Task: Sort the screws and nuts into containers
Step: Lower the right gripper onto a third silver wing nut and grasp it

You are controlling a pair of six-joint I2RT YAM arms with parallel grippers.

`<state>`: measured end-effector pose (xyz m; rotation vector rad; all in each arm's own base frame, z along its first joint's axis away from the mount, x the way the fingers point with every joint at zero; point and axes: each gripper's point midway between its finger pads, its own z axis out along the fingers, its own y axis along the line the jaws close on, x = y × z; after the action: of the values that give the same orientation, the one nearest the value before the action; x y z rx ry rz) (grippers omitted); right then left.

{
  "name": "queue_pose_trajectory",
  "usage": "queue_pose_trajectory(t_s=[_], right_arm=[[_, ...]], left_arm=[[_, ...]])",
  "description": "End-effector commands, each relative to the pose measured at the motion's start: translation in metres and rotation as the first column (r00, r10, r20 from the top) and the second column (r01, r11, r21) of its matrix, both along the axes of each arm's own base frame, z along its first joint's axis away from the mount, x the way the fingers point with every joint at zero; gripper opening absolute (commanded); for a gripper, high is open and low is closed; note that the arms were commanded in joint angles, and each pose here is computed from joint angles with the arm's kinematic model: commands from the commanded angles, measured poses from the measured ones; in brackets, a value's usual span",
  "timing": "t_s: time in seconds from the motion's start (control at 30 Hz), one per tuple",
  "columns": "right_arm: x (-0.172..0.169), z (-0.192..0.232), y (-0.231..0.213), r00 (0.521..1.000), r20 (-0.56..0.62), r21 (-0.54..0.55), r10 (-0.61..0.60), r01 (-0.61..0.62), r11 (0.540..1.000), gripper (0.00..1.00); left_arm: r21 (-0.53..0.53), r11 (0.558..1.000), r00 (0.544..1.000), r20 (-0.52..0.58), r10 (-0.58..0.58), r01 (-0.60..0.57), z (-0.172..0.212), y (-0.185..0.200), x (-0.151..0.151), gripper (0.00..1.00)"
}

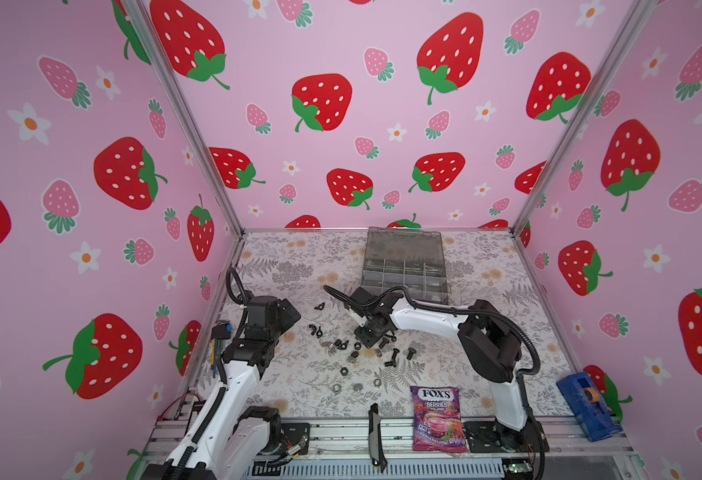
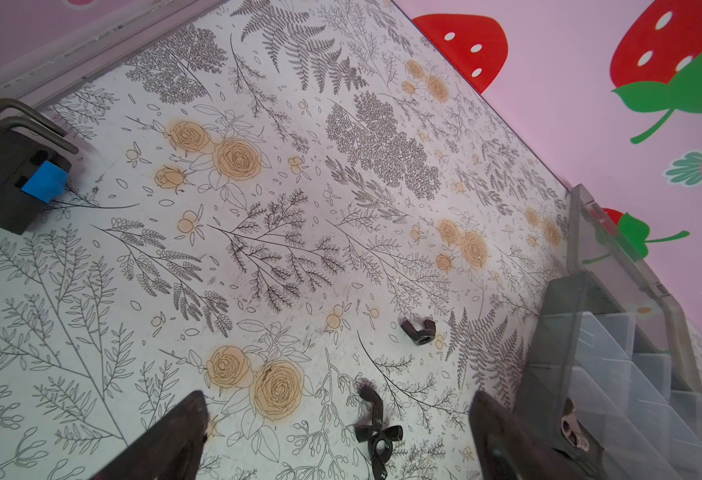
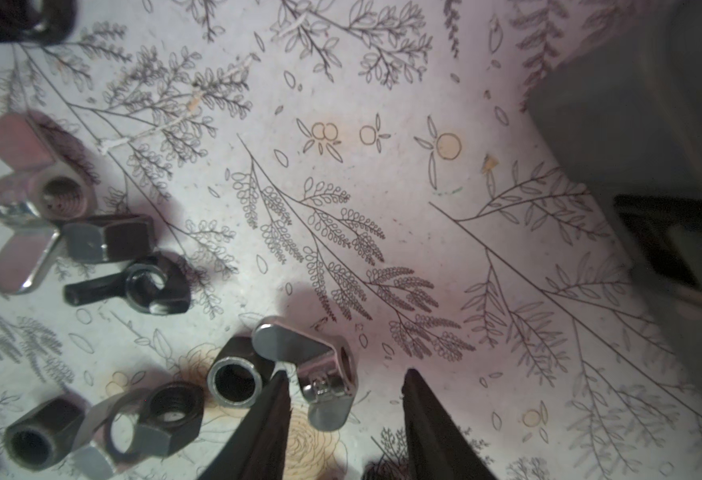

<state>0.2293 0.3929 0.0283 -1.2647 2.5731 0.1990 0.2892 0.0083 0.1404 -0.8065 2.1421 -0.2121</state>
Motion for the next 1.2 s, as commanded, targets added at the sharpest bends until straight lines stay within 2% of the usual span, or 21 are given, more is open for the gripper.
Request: queue_pose_trajectory(t_s=[0.0,0.63,0.93,1.17], right_arm=[[-0.003,-0.013,-0.005,1.000,-0.010,-0.043,0.009,-0.010,0.999,0.46],[0.008,-0.020,-0.001,0.999,-0.024,-0.041,-0.027,0.026,0.999,0.33],[0.009,-0.013,0.000,0.999,-0.015,-0.035,-0.029,0.028,0.999,0.19],[0.021,0.014,0.005,0.998,0.046,0.009,-0.050,0.050,0.999,0.09]], left_arm=[[0.006,0.999,0.999,-0.004,0.032,-0.032,0.001,0.005,-0.001,0.99],[-0.001,0.999,0.999,-0.008,0.036,-0.036,-0.001,0.005,0.000,0.99],[-0.001,0.999,0.999,-0.008,0.048,-0.048,-0.001,0.006,0.000,0.99],[0.013,0.998,0.998,-0.005,0.060,-0.060,0.002,0.009,-0.001,0.99]])
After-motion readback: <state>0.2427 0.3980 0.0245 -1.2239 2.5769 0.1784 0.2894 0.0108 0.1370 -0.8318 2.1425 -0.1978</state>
